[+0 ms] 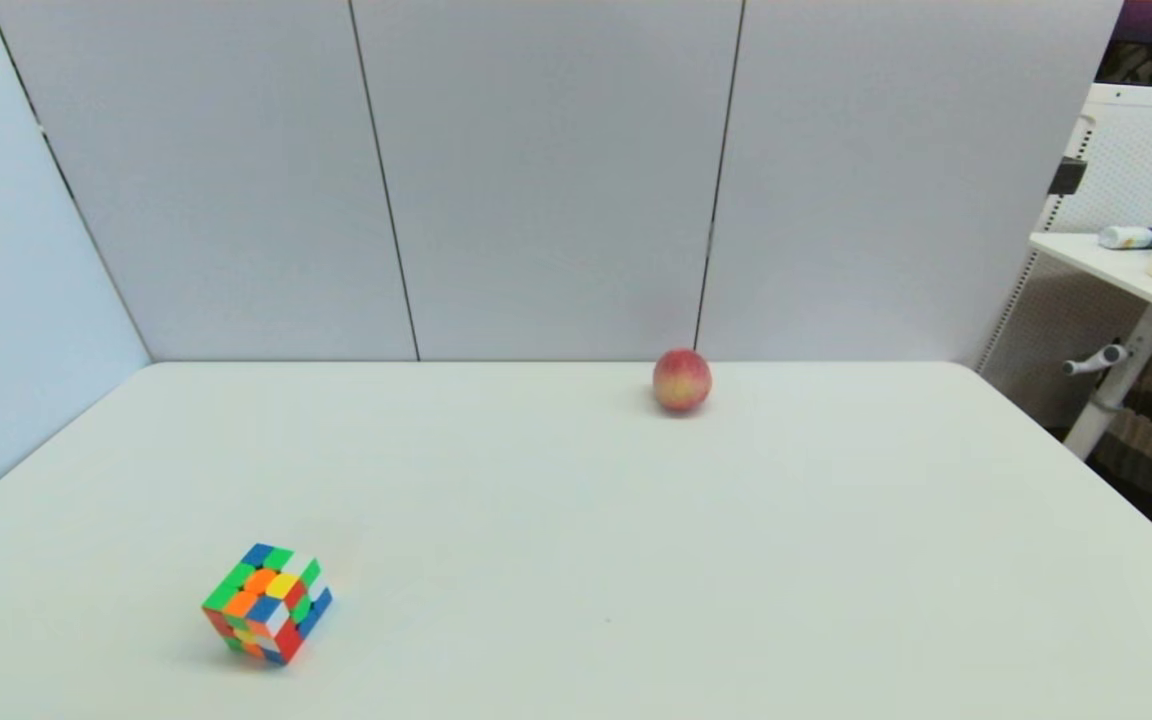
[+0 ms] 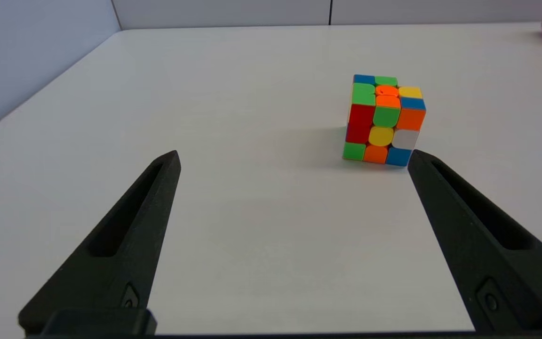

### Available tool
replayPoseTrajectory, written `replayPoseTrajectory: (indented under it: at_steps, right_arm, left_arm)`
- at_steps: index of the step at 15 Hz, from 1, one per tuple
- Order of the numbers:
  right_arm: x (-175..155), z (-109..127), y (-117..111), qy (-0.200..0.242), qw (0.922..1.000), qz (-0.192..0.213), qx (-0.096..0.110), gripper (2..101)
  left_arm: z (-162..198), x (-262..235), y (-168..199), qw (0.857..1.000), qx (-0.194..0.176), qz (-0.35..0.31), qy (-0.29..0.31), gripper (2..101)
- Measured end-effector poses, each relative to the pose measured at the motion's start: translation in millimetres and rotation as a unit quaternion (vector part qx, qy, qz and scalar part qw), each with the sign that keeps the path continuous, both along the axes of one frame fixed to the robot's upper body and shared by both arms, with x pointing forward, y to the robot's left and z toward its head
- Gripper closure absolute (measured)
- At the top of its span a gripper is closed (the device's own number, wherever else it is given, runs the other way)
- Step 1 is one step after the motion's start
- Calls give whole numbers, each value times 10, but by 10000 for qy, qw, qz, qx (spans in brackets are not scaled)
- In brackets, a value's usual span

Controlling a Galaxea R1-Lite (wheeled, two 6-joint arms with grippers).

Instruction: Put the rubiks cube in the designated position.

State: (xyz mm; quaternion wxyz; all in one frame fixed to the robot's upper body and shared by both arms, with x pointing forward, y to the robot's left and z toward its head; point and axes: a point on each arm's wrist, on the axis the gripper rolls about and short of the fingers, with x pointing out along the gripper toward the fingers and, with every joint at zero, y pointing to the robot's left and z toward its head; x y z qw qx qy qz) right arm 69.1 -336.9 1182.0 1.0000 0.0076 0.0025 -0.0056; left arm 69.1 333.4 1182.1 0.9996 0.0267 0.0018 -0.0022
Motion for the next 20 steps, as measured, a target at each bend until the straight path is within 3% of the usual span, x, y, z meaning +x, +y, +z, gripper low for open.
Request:
replayPoseTrajectory:
  at_steps: [5, 12, 15, 20]
  right_arm:
    - [0, 0, 0, 1, 10000, -4, -2, 49]
    - [0, 0, 0, 1, 10000, -2, 0, 49]
    - [0, 0, 0, 0, 10000, -2, 0, 49]
    - [0, 0, 0, 1, 10000, 0, -2, 49]
  left_arm:
    - [0, 0, -4, 9995, 303, -81, -3, 53]
    - [38, 21, -3, 9994, 321, -84, 136, 53]
    - [392, 63, -3, 9993, 337, -80, 148, 53]
    - [1454, 385, -4, 9989, 461, -109, -15, 53]
